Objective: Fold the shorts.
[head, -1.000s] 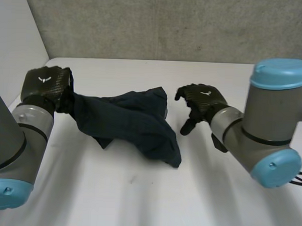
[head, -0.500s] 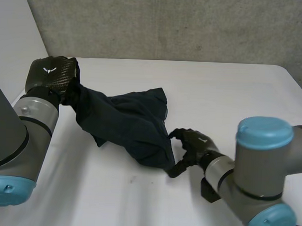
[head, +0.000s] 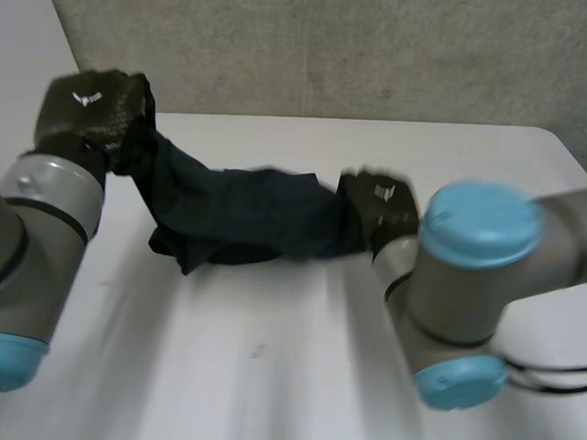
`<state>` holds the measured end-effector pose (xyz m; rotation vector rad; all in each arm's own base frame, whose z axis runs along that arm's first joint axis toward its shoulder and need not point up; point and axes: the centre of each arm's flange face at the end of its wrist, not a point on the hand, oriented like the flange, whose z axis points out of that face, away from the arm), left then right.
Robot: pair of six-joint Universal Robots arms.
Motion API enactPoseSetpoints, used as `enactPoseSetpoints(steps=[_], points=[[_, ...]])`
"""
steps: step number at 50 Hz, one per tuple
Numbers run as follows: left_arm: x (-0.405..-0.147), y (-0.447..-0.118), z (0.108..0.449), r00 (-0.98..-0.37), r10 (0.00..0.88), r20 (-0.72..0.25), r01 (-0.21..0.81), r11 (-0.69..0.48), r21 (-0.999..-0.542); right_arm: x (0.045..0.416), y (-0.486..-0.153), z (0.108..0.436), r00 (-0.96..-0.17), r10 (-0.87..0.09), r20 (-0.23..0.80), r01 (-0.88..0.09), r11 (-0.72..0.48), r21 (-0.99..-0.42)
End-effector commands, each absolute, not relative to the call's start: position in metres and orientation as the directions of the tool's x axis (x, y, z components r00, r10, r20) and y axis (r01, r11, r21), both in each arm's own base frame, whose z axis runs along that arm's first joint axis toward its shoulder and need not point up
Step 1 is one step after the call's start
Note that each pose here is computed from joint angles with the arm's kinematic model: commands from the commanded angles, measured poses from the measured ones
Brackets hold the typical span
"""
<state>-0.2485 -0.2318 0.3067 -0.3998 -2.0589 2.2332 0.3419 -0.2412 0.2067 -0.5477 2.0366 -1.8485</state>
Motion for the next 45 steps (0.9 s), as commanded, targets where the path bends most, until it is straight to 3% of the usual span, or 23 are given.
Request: enactPoseSetpoints(steps=[1, 2, 6, 11, 16, 22, 25, 30, 35, 40, 41, 43, 44, 45], points=[[-0.242, -0.221, 0.357, -0.965, 0.232, -0.127, 0.086, -0.176, -0.981, 0.314, -0.240, 0.320, -0.773, -0.347, 0.531, -0.408, -0.370, -0.835], [-0.241, -0.220, 0.363, -0.964, 0.235, -0.125, 0.082, -0.187, -0.979, 0.310, -0.235, 0.342, -0.749, -0.292, 0.595, -0.456, -0.423, -0.783], [-0.241, -0.212, 0.393, -0.950, 0.277, -0.146, 0.086, -0.220, -0.972, 0.298, -0.227, 0.386, -0.710, -0.200, 0.675, -0.533, -0.474, -0.701], [-0.237, -0.212, 0.404, -0.937, 0.284, -0.201, 0.140, -0.222, -0.965, 0.288, -0.223, 0.396, -0.636, -0.227, 0.738, -0.613, -0.433, -0.661], [-0.241, -0.227, 0.383, -0.927, 0.285, -0.244, 0.205, -0.162, -0.965, 0.294, -0.233, 0.357, -0.528, -0.375, 0.762, -0.674, -0.361, -0.645], [-0.259, -0.264, 0.307, -0.896, 0.333, -0.294, 0.323, 0.035, -0.946, 0.308, -0.245, 0.302, -0.447, -0.513, 0.733, -0.712, -0.291, -0.639], [-0.267, -0.282, 0.267, -0.884, 0.357, -0.303, 0.366, 0.121, -0.923, 0.314, -0.254, 0.274, -0.425, -0.559, 0.712, -0.730, -0.253, -0.635], [-0.281, -0.314, 0.239, -0.884, 0.354, -0.305, 0.368, 0.127, -0.921, 0.325, -0.273, 0.243, -0.447, -0.566, 0.693, -0.720, -0.232, -0.654], [-0.295, -0.353, 0.251, -0.910, 0.283, -0.304, 0.316, -0.005, -0.949, 0.340, -0.303, 0.242, -0.541, -0.434, 0.720, -0.655, -0.318, -0.685], [-0.307, -0.378, 0.317, -0.942, 0.189, -0.277, 0.217, -0.286, -0.933, 0.353, -0.334, 0.289, -0.680, -0.176, 0.712, -0.558, -0.505, -0.658], [-0.308, -0.381, 0.343, -0.954, 0.157, -0.255, 0.178, -0.391, -0.903, 0.355, -0.340, 0.316, -0.726, -0.081, 0.683, -0.521, -0.583, -0.623], [-0.310, -0.382, 0.367, -0.965, 0.129, -0.228, 0.137, -0.492, -0.860, 0.353, -0.344, 0.345, -0.770, 0.007, 0.638, -0.484, -0.657, -0.578], [-0.311, -0.381, 0.379, -0.970, 0.120, -0.211, 0.114, -0.540, -0.834, 0.348, -0.343, 0.378, -0.813, 0.091, 0.575, -0.452, -0.720, -0.526], [-0.309, -0.372, 0.411, -0.980, 0.103, -0.169, 0.065, -0.637, -0.768, 0.343, -0.341, 0.395, -0.831, 0.128, 0.542, -0.440, -0.746, -0.499]])
